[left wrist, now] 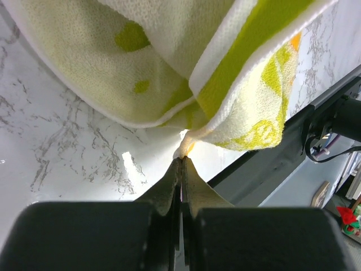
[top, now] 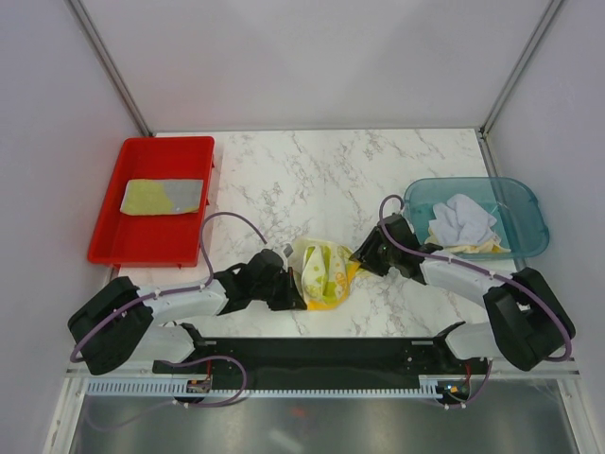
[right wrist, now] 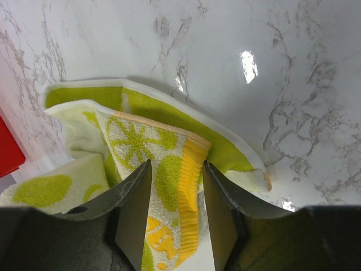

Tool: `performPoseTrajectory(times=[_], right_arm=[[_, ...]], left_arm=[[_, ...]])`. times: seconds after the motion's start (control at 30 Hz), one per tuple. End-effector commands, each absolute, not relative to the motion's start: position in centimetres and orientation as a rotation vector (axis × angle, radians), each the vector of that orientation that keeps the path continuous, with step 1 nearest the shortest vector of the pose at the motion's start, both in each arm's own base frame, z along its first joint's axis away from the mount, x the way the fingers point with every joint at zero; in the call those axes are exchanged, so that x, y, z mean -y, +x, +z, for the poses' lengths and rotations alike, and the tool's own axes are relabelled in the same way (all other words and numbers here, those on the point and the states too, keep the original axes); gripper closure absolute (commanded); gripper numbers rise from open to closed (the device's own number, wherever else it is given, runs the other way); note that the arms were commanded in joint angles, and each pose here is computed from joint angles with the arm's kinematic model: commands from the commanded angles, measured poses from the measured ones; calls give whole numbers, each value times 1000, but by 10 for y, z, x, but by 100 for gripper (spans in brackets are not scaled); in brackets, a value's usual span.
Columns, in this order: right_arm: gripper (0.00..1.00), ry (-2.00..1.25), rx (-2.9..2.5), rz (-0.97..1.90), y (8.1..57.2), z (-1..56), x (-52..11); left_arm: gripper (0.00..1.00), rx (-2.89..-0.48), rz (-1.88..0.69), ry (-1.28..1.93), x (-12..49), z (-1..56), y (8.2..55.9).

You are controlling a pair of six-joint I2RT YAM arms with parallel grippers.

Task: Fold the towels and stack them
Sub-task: Flatten out the crumpled towel

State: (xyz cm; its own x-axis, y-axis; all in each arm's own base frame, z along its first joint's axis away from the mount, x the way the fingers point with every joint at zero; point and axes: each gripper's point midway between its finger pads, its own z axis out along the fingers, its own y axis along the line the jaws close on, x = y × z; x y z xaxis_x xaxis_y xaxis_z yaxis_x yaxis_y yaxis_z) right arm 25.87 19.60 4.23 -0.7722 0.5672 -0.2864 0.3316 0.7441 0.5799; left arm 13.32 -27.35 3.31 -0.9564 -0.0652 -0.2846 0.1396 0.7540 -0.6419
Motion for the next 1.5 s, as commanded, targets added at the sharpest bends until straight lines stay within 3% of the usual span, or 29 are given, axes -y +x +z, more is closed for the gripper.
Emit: performPoseTrajectory(times=[0.0, 0.23, 0.37, 0.43, 0.47, 0.5, 0.6, 0.87, 1.07, 1.13, 1.2, 1.3, 1.47], right_arm=[[51, 693, -2462, 764, 267, 46, -206], [53, 704, -2468, 738, 270, 36, -206], [62, 718, -2465, 719, 269, 31, -203], [75, 724, -2468, 702, 268, 28, -200], [79, 727, -2470, 699, 267, 27, -199], [86, 730, -2470, 697, 265, 26, -198], [97, 731, -2468, 693, 263, 25, -196], [100, 737, -2462, 701, 259, 22, -193], [100, 735, -2443, 694, 258, 24, -190], [100, 739, -2440, 690, 258, 24, -189], [100, 734, -2438, 691, 257, 25, -189], [100, 730, -2419, 692, 259, 30, -187], [100, 695, -2334, 671, 262, 66, -176]], left_arm=[[98, -2645, -1019, 14, 278, 40, 137], [98, -2642, -1015, 12, 277, 41, 138], [98, -2638, -1000, 2, 275, 41, 139], [88, -2634, -991, -8, 274, 40, 140], [80, -2634, -986, -13, 273, 39, 140], [64, -2631, -970, -23, 271, 37, 142], [46, -2629, -950, -32, 267, 33, 142], [38, -2602, -995, -2, 271, 21, 142], [44, -2588, -1113, 31, 284, 15, 131], [51, -2608, -1106, 34, 284, 10, 129], [73, -2622, -1112, 36, 285, 9, 127], [90, -2647, -1097, 6, 284, 10, 126], [98, -2627, -1136, 7, 287, 36, 126]])
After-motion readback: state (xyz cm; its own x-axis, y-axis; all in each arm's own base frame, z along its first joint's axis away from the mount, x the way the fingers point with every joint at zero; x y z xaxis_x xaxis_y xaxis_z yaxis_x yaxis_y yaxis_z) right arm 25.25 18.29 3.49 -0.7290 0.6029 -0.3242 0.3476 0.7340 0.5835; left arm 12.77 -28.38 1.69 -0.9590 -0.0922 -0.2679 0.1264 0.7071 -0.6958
